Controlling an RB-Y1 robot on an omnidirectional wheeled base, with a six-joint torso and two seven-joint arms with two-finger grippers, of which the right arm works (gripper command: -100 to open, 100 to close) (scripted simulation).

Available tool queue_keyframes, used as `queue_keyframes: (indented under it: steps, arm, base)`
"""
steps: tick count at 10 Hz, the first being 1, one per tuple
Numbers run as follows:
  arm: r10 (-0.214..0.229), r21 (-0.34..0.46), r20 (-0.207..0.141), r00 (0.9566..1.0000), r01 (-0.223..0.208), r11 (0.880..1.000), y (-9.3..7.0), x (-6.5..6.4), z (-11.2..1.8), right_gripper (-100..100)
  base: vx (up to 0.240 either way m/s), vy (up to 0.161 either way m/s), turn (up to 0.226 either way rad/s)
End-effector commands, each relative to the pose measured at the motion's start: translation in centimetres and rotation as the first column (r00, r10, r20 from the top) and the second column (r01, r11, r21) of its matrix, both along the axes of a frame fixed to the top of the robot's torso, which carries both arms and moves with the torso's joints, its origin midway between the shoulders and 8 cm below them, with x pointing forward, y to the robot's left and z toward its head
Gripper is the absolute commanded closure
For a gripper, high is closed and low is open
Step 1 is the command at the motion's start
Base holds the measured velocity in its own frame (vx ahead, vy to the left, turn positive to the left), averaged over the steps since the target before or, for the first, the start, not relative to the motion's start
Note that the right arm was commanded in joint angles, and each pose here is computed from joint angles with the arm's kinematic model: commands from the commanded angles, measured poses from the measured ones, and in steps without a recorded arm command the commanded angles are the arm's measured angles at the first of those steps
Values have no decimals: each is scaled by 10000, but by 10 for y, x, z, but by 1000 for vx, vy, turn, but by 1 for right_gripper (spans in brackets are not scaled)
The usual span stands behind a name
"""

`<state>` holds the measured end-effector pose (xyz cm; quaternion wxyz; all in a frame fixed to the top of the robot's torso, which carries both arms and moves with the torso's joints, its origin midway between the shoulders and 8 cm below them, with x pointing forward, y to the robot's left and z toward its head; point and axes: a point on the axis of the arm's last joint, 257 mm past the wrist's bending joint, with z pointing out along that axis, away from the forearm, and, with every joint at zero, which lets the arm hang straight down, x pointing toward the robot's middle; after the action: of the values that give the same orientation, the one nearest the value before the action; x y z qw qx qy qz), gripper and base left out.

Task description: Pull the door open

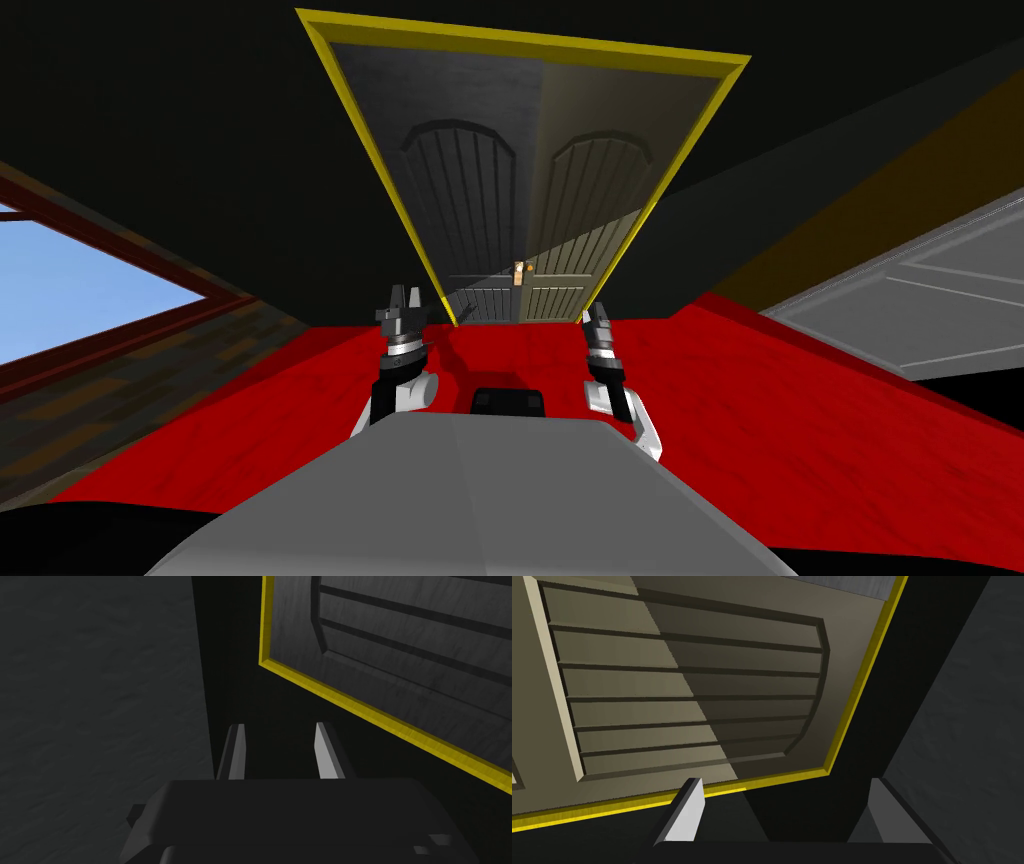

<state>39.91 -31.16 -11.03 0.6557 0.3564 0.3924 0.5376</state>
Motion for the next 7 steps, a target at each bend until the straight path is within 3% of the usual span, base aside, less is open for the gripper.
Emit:
queue_keyframes:
  steps: [1, 4, 6, 7]
  arm:
    - [-13, 55, -390, 9992, 15, 10000, -5, 8, -15, -100]
    - [-44, 148, -959, 9954, 58, 9999, -10, 17, -38, -100]
    - [-87, 273, -1516, 9884, 130, 9995, -15, 26, -61, -100]
    - [-98, 312, -1648, 9863, 152, 9994, -16, 28, -67, -100]
  base:
    - [134, 27, 90]
    - [152, 20, 83]
    - [178, 7, 110]
    - [193, -1, 80]
